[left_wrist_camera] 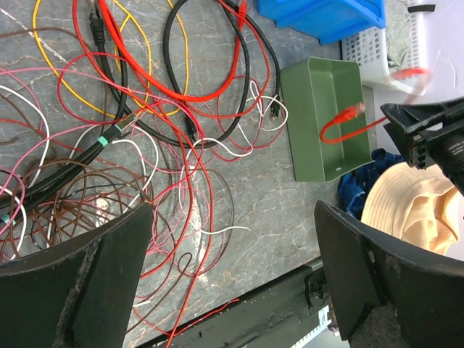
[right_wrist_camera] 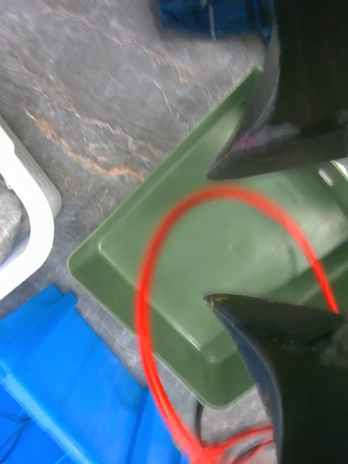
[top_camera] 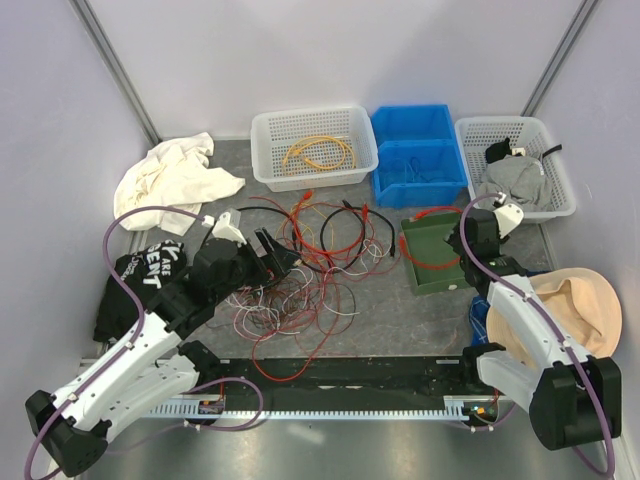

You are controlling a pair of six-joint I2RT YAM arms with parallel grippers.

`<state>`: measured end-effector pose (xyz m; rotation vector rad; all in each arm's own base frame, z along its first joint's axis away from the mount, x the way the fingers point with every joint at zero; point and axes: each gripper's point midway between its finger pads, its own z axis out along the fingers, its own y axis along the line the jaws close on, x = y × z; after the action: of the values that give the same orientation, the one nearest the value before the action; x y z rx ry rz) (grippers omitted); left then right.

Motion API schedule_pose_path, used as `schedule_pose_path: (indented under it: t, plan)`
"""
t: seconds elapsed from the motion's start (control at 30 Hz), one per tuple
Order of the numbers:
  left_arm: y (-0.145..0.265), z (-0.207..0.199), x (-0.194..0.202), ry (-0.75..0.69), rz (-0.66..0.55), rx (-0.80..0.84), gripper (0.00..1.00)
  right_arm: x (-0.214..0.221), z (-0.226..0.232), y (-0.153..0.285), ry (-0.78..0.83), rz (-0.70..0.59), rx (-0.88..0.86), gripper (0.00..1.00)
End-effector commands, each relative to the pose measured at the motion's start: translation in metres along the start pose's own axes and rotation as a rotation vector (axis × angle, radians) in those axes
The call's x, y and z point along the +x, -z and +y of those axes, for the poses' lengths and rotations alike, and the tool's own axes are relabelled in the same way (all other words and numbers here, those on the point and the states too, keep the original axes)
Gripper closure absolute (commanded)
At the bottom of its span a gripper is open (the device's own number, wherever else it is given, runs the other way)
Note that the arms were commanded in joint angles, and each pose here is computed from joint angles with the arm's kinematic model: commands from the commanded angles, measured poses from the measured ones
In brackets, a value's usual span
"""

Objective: Untangle the cables

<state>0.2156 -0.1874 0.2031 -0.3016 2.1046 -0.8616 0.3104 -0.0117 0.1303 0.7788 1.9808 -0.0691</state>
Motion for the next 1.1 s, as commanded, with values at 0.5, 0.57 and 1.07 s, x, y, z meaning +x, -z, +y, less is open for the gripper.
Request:
schedule_pose_path:
  t: [0.5,0.57,1.07]
  plan:
    - [-0.006,-0.004,-0.008,-0.027,-0.017,-0.001,0.0,-0.028,0.105,0.11,-0.045,-0.016,-0.659,0.02]
    - [-0.009,0.002,-0.006,-0.043,-0.013,-0.026,0.0,-0.018,0.124,0.133,0.029,0.0,-0.757,0.02]
    - [-0.031,0.023,0.014,-0.112,0.098,-0.143,0.0,0.067,0.148,0.166,0.532,0.032,-0.768,0.02]
